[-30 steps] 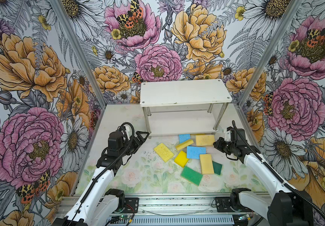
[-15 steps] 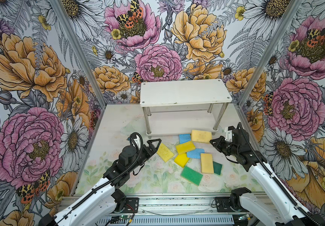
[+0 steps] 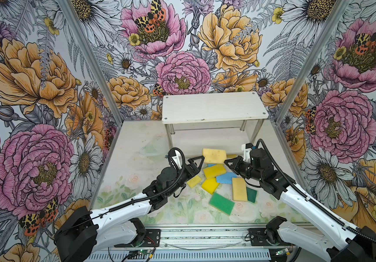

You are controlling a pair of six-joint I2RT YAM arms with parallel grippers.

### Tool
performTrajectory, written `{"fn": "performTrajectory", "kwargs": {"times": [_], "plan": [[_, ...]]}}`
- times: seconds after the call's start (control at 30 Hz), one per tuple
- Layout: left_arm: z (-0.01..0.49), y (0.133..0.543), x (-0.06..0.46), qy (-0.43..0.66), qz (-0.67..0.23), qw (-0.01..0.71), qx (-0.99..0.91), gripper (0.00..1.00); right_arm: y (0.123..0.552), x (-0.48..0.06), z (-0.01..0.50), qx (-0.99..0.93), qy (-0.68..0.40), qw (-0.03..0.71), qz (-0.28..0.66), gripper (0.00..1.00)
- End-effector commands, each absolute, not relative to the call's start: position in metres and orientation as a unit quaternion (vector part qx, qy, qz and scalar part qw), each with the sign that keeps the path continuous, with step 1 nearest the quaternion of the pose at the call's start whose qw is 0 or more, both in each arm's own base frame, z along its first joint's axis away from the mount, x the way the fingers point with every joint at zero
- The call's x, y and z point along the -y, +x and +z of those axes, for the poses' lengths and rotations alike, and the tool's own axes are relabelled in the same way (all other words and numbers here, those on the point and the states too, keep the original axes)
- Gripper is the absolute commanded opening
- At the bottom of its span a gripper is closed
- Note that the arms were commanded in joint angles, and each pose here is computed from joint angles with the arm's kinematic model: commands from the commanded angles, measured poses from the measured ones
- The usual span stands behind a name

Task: Arrange cleaning sponges on a shelf
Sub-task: Pick up the cleaning sponge at the middle-right of the table.

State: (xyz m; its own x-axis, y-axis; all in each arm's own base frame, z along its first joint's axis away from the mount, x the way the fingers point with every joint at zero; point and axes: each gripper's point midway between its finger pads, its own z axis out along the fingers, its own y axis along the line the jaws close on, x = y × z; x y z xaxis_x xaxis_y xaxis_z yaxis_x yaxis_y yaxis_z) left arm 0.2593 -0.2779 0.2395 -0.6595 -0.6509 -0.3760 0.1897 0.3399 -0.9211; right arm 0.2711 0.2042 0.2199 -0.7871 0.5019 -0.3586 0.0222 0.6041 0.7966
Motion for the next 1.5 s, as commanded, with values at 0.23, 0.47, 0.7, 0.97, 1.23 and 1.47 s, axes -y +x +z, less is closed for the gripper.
{"fn": "performTrajectory", "kwargs": {"times": [0.23,0.47,0.7,0.97,1.23,1.47], "plan": [[0.256,0.268,0.289,-0.15,-0.564,0.388,-0.713,0.73,0.274,-0.219,0.241,-0.833,0.145,0.304,0.438,0.0],[0.249,0.276,0.288,-0.156,-0.564,0.38,-0.716,0.64,0.272,-0.225,0.242,-0.835,0.134,0.298,0.443,0.0],[0.248,0.282,0.285,-0.157,-0.566,0.378,-0.715,0.53,0.27,-0.237,0.242,-0.84,0.118,0.287,0.446,0.0],[0.243,0.287,0.278,-0.158,-0.569,0.37,-0.717,0.22,0.27,-0.244,0.239,-0.845,0.104,0.283,0.442,0.0],[0.227,0.295,0.25,-0.131,-0.558,0.3,-0.762,0.07,0.262,-0.253,0.24,-0.848,0.018,0.26,0.462,0.6],[0.226,0.282,0.214,-0.062,-0.551,0.173,-0.814,0.05,0.259,-0.231,0.246,-0.849,-0.074,0.249,0.459,0.82]]}}
